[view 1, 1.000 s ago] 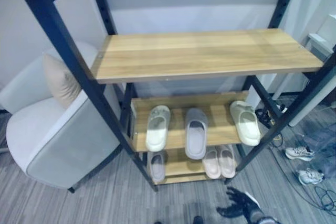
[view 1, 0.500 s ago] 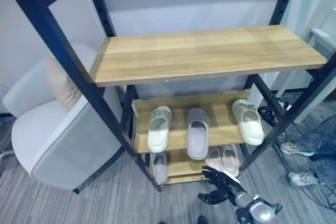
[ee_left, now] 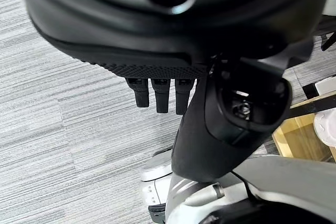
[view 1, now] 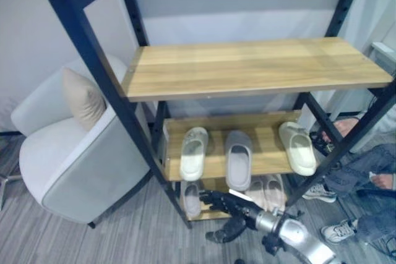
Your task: Arrange the slippers neatly on the shoe rack.
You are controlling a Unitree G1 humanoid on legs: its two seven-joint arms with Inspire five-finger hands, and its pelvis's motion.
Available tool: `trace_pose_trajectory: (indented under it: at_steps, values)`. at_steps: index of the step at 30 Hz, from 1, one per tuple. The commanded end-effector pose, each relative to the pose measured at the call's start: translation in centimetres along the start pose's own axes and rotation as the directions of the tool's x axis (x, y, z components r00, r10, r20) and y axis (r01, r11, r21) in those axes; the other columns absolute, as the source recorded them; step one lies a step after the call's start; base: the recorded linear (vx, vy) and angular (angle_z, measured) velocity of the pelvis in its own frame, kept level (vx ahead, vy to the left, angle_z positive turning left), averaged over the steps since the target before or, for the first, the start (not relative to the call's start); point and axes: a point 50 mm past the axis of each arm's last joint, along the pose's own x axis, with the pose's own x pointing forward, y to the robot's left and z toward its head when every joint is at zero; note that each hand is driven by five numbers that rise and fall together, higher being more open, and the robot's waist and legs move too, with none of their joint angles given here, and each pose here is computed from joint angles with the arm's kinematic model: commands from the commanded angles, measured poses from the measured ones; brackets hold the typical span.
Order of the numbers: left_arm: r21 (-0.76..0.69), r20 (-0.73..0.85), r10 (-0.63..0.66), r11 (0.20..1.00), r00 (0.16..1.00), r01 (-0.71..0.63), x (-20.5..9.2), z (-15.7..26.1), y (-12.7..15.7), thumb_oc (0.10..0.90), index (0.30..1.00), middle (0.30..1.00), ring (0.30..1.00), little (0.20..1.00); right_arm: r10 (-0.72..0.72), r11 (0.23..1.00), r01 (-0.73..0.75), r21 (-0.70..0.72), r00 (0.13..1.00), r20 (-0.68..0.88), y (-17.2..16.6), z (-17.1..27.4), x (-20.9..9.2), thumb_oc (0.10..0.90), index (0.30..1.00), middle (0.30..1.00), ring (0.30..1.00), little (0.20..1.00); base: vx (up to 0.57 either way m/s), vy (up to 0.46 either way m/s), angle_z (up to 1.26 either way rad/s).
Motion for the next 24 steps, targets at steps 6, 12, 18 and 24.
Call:
trace_pose_trajectory:
  at_steps: [6,12,18,24]
  values:
    - [0.035,0.054,-0.068,0.997,0.996,0.066,0.3,2.7,-2.4,0.8,0.9,0.9,0.9,0.9,-0.336,0.766,0.543,-0.345,0.795,0.505,-4.8,9.8,-4.3,0.8,0.9,0.9,0.9,0.9,0.01,0.001,-0.01]
    - [0.054,0.054,-0.08,0.996,0.995,0.077,0.2,2.5,-2.7,0.8,0.9,0.9,0.9,0.9,-0.457,0.616,0.673,-0.41,0.729,0.51,-6.9,9.6,-5.9,0.8,0.9,0.9,0.9,0.9,0.01,-0.004,-0.01]
    - [0.096,0.06,-0.092,0.992,0.994,0.086,0.2,2.5,-2.7,0.8,0.9,0.9,0.9,0.9,-0.562,0.473,0.739,-0.48,0.672,0.482,-9.7,9.0,-6.5,0.8,0.9,0.9,0.9,0.9,0.02,-0.013,0.0]
    - [0.131,0.079,-0.086,0.989,0.993,0.075,0.2,3.1,-2.4,0.8,0.9,0.9,0.9,0.9,-0.675,0.347,0.808,-0.477,0.568,0.471,-13.1,9.0,-6.3,0.8,0.9,0.9,0.9,0.9,0.02,-0.009,0.01]
